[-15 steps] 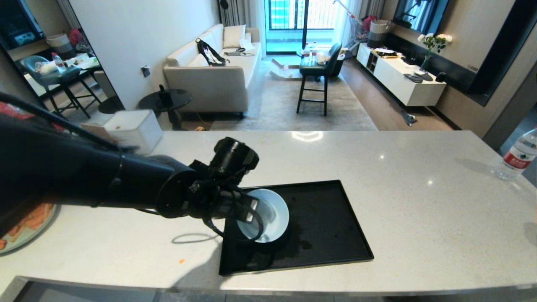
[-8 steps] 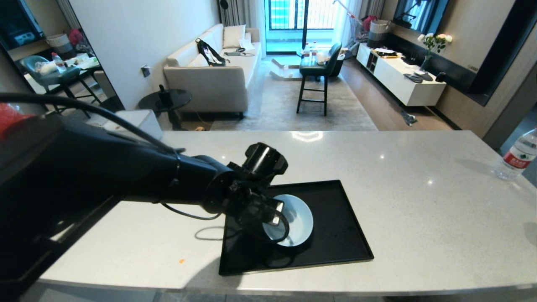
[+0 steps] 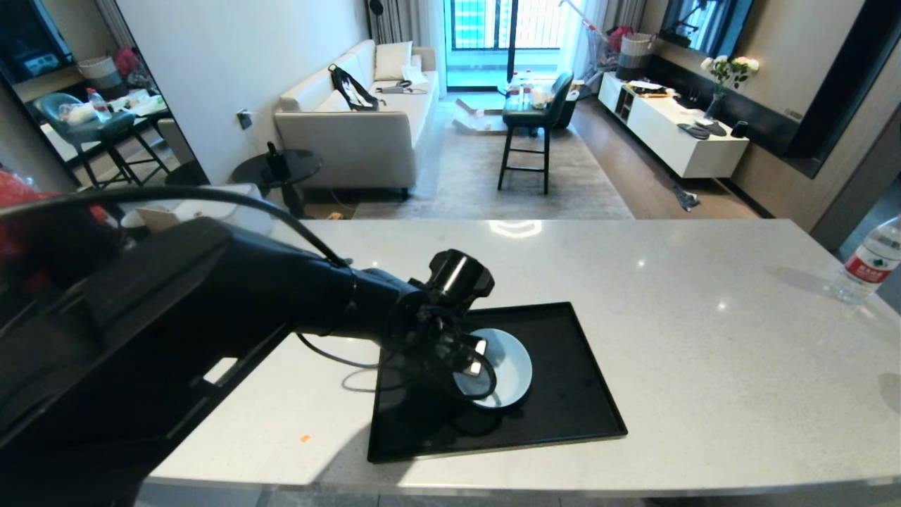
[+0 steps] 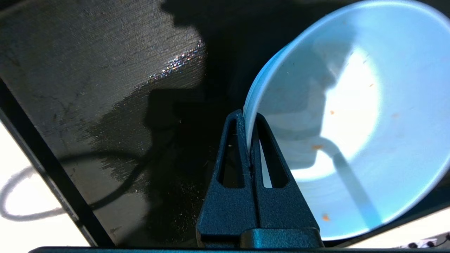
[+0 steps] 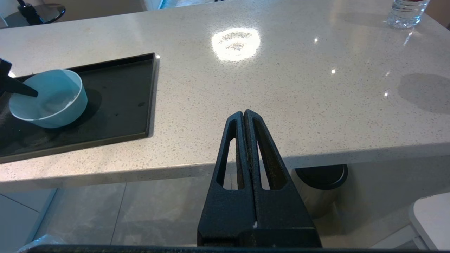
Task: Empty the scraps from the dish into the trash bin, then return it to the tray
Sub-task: Put the bowl back to the table
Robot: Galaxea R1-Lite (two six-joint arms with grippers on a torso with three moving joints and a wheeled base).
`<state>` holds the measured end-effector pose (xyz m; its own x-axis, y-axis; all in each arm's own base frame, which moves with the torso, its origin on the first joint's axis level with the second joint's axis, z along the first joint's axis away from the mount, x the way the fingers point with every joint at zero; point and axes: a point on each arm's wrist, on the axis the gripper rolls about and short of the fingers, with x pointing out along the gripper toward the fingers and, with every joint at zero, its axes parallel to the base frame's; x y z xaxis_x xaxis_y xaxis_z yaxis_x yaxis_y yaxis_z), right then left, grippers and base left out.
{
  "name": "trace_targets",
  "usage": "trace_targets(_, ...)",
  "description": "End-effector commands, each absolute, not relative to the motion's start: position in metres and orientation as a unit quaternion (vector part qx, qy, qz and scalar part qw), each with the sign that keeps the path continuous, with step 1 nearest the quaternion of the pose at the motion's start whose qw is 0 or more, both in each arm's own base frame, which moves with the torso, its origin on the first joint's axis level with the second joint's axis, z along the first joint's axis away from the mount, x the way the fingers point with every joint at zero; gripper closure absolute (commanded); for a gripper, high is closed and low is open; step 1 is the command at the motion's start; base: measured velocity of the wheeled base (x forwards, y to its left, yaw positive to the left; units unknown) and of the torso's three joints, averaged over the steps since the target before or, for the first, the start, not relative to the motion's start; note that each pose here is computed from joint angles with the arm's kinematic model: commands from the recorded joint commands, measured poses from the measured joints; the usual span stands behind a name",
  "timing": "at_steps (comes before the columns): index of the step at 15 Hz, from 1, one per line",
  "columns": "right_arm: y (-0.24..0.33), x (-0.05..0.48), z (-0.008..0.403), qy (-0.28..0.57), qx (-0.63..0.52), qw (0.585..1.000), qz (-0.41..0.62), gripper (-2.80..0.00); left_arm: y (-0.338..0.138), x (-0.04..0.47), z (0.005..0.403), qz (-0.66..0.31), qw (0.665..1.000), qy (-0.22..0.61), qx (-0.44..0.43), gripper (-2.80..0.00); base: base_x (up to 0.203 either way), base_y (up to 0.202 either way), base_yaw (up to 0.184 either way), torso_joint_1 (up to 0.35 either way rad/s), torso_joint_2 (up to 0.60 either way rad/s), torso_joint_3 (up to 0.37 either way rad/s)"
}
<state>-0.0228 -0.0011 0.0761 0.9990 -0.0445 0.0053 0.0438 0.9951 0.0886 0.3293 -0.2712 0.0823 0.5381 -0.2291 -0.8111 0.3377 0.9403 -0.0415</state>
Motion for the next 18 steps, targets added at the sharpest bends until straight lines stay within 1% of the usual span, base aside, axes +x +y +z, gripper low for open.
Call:
trace_targets(1,-0.001,-0.023,0.076,-0.004,0.045,0.999,-0.022,0.00,-0.267,0.336,0.073,-0.152,0.872,0.461,0.062,0.00,0.000,0.000,0.000,0.000,0.00,0.000)
trace_targets(7,-0.001,-0.023,0.076,-0.004,0.045,0.999,-0.022,0.00,-0.256,0.344,0.075,-0.142,0.875,0.458,0.061,0.00,0.000,0.000,0.000,0.000,0.00,0.000)
trace_targets(13,-0.001,-0.023,0.076,-0.004,0.045,0.999,-0.022,0.00,-0.256,0.339,0.082,-0.145,0.875,0.458,0.064,0.00,0.000,0.000,0.000,0.000,0.00,0.000)
trace_targets(14,-0.001,-0.023,0.076,-0.004,0.045,0.999,-0.022,0.00,-0.256,0.338,0.084,-0.146,0.876,0.455,0.063,-2.80,0.000,0.000,0.000,0.000,0.00,0.000)
trace_targets(18,-0.001,-0.023,0.076,-0.004,0.045,0.999,-0.022,0.00,-0.255,0.335,0.092,-0.148,0.878,0.451,0.057,-2.80,0.000,0.000,0.000,0.000,0.00,0.000)
